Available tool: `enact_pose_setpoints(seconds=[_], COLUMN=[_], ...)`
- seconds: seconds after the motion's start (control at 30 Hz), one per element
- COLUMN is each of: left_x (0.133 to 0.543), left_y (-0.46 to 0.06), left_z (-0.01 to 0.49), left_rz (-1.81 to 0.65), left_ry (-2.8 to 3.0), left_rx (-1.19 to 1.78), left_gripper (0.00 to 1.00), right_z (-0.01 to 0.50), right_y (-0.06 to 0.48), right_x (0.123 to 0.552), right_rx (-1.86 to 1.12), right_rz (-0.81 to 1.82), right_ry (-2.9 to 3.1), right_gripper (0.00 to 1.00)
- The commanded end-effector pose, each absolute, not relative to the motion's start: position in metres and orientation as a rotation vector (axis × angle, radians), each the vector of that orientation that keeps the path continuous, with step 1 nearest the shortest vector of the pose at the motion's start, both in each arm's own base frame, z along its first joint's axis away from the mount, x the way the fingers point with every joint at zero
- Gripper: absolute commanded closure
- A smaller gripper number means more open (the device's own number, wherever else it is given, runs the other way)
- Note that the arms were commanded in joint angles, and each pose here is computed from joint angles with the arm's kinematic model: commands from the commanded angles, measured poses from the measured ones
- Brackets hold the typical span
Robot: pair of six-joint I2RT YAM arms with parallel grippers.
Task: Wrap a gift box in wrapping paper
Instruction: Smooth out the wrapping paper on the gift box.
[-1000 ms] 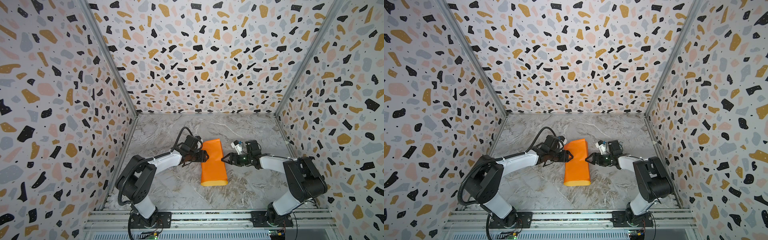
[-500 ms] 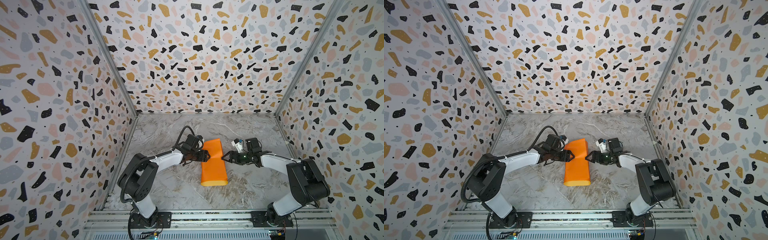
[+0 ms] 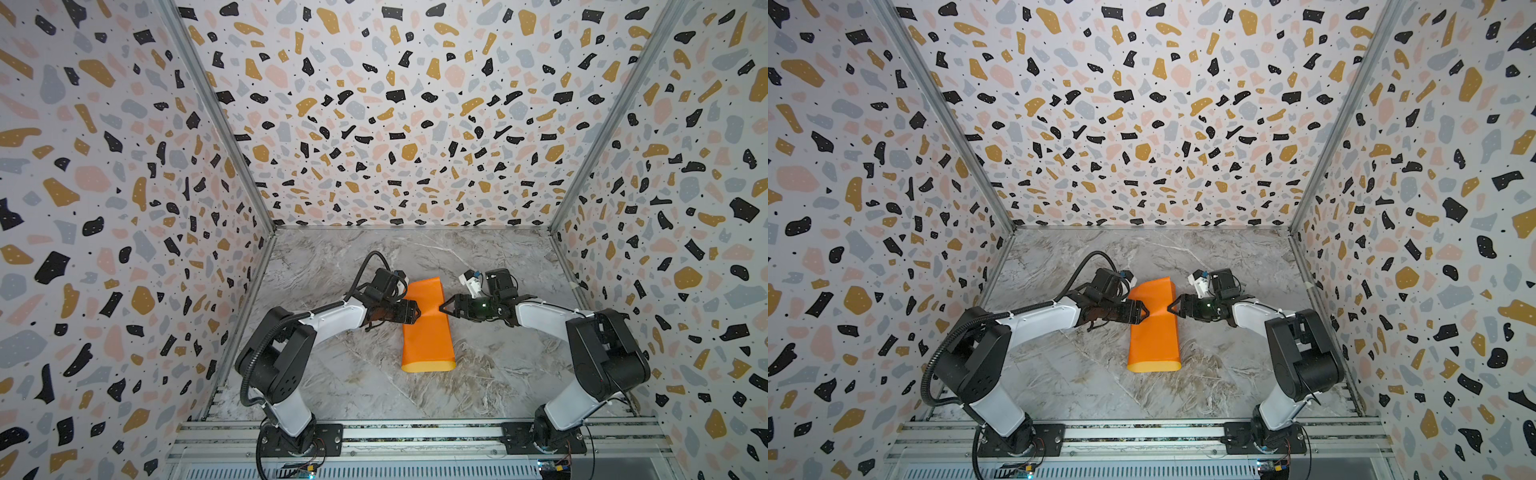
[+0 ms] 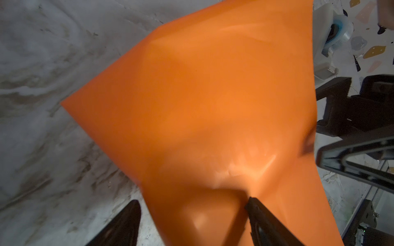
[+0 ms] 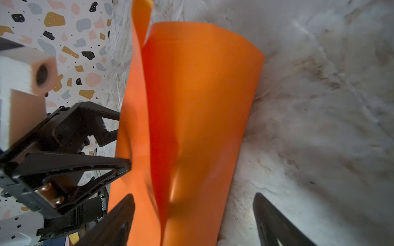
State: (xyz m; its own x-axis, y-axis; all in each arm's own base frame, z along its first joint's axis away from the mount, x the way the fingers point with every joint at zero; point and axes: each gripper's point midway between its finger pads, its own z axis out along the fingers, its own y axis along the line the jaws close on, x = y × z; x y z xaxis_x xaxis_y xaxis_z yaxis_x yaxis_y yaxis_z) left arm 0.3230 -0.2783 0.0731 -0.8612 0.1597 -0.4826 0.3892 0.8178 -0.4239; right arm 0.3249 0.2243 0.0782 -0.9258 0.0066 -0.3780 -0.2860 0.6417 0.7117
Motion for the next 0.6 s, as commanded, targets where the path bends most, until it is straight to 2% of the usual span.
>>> enact_pose_setpoints(seconds=[0.0, 0.3, 0.57], left_x=[0.302, 0.314, 0.311], left_y=[-0.254, -0.271, -0.276], left_z=[0.03, 0.058, 0.064], left_rz=[-0.547, -0.673, -0.787], left_ry=[2.737, 2.646, 2.627], left_rx=[0.413, 0.355, 0.311], left_gripper=[0.2, 0.14, 0.08], right_z=[0.075, 0.041, 0.039], right_y=[0.223, 0.208, 0.207], right_x=[0.32, 0.297, 0.296], right_rx=[-0.241, -0.194, -0.196], right_rz=[1.16, 1.124, 1.121], right_ry=[2.522, 2.604, 2.608], right_gripper=[0.16, 0.21, 0.22])
